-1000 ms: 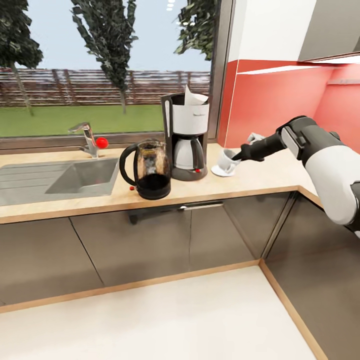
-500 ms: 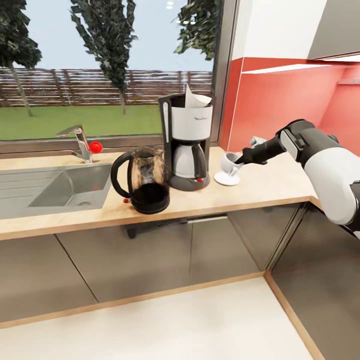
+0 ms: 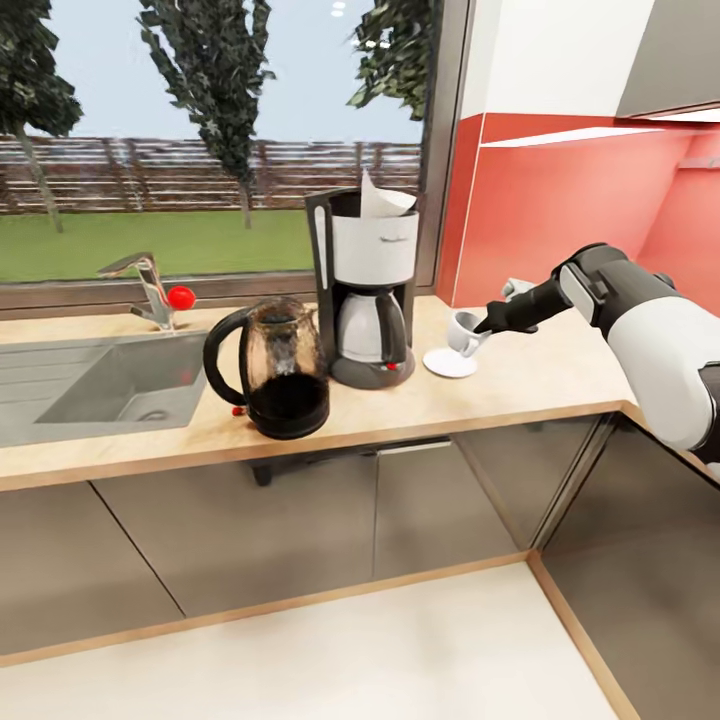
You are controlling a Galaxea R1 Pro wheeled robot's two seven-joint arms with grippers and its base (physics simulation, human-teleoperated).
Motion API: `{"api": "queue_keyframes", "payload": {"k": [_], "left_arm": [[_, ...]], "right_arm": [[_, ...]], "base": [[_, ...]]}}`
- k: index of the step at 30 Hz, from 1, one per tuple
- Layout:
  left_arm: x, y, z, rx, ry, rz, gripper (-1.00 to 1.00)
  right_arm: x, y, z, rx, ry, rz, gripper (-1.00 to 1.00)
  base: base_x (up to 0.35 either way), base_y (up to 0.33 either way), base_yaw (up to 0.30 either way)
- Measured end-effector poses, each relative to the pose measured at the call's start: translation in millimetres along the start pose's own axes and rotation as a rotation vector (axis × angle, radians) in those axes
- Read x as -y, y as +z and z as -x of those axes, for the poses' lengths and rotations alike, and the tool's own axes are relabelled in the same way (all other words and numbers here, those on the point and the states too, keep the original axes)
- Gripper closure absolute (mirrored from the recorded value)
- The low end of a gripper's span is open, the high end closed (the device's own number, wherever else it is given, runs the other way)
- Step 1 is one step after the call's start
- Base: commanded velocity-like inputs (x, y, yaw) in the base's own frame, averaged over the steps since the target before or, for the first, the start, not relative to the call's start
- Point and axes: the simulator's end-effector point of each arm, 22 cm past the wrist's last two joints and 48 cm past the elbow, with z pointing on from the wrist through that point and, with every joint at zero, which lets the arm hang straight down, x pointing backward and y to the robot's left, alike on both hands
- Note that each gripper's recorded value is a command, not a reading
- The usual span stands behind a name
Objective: Set up a coffee station on the kitchen countertop: keep the coffee maker on the countertop, move the bottle of coffee from the kitchen shelf to the counter next to the coffee maker, place a paper coffee filter on top of the coffee maker, put the saucer next to the coffee maker with the coffee cup on the saucer, and place the electric kettle next to the coffee maker.
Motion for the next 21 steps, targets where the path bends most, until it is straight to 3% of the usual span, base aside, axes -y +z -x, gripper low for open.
{"api": "queue_keyframes", "payload": {"k": [4, 10, 21], "left_arm": [[0, -0.1, 0, 0.0, 0.0, 0.0, -1.0], [0, 0.0, 0, -0.001, -0.001, 0.0, -1.0], [0, -0.1, 0, 0.001, 0.0, 0.0, -1.0]], "right_arm": [[2, 0.4, -1, -0.002, -0.001, -0.01, 1.0], [14, 8.8, -10, -0.029, 0.002, -0.08, 1.0], [4, 17.4, -15, -0.048, 0.0, -0.072, 1.0]], "base": [[0.124, -0.075, 0.0], [0.079, -0.051, 0.0], [0.13, -0.002, 0.0]]}}
